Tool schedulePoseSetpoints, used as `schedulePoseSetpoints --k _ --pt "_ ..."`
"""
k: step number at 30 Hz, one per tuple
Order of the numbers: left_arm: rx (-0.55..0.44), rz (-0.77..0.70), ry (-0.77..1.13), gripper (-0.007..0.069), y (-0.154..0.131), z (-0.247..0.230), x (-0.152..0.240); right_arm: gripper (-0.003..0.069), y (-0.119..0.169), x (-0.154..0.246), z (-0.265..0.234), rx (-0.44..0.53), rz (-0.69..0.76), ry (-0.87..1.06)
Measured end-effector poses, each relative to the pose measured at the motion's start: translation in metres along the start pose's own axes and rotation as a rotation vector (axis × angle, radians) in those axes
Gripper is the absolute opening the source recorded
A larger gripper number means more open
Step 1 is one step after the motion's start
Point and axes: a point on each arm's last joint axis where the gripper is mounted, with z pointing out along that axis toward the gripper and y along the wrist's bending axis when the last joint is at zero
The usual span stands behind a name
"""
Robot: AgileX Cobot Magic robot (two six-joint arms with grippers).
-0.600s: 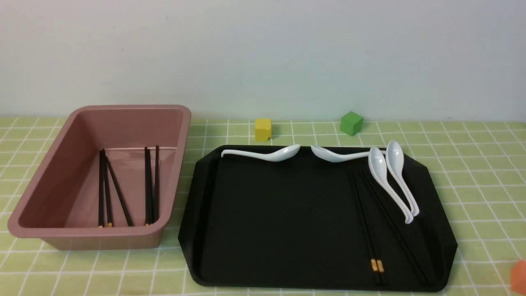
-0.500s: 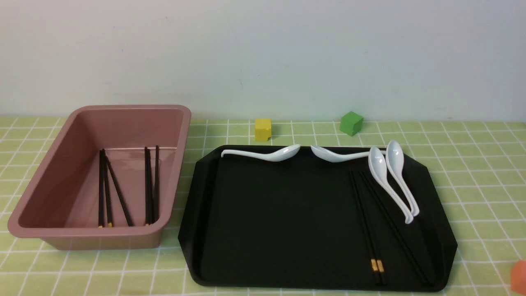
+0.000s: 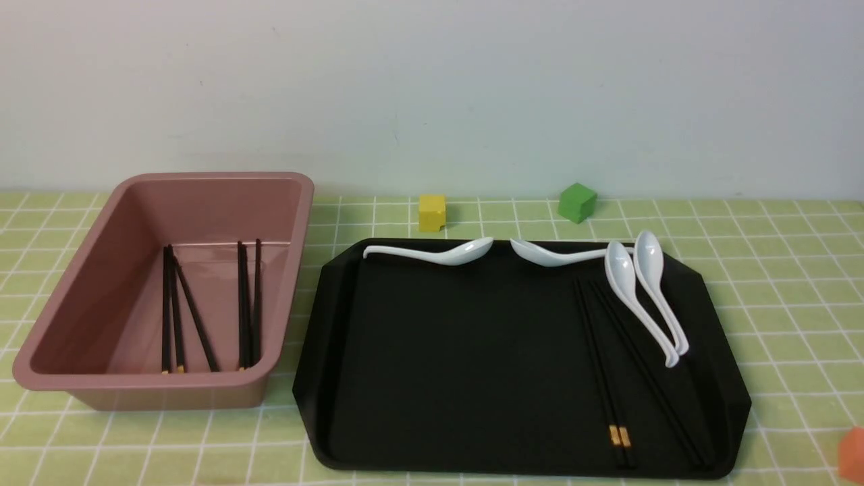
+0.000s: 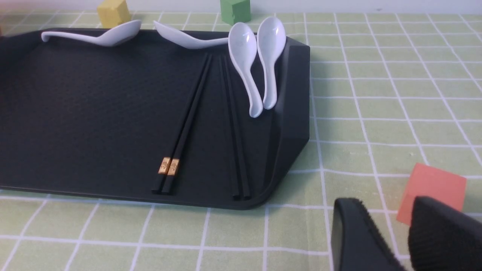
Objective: On green tablecloth take chopsticks from black tray and put them in box.
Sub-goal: 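Move the gripper over the chopsticks on the black tray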
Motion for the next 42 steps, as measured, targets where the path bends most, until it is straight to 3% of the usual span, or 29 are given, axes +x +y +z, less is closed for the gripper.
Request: schedulePoseSetpoints --k 30,31,34,37,42 --pt "0.0 0.0 0.0 0.0113 0.0 0.0 0.0 0.024 0.001 -0.001 0.0 -0.01 0.039 -0.007" --pt "0.0 0.0 0.0 0.0113 0.0 0.0 0.0 0.024 0.002 -0.001 0.0 -0.028 0.116 -0.014" --pt "0.0 0.0 0.0 0.0115 0.0 0.0 0.0 0.024 0.01 -0.006 0.0 -0.134 0.588 -0.044" --pt "0.0 0.0 0.0 0.012 0.0 0.0 0.0 0.024 0.014 -0.011 -0.001 -0.206 0.906 -0.058" --pt "0.0 0.0 0.0 0.0125 0.0 0.0 0.0 0.024 0.016 -0.013 -0.002 -0.24 1.045 -0.052"
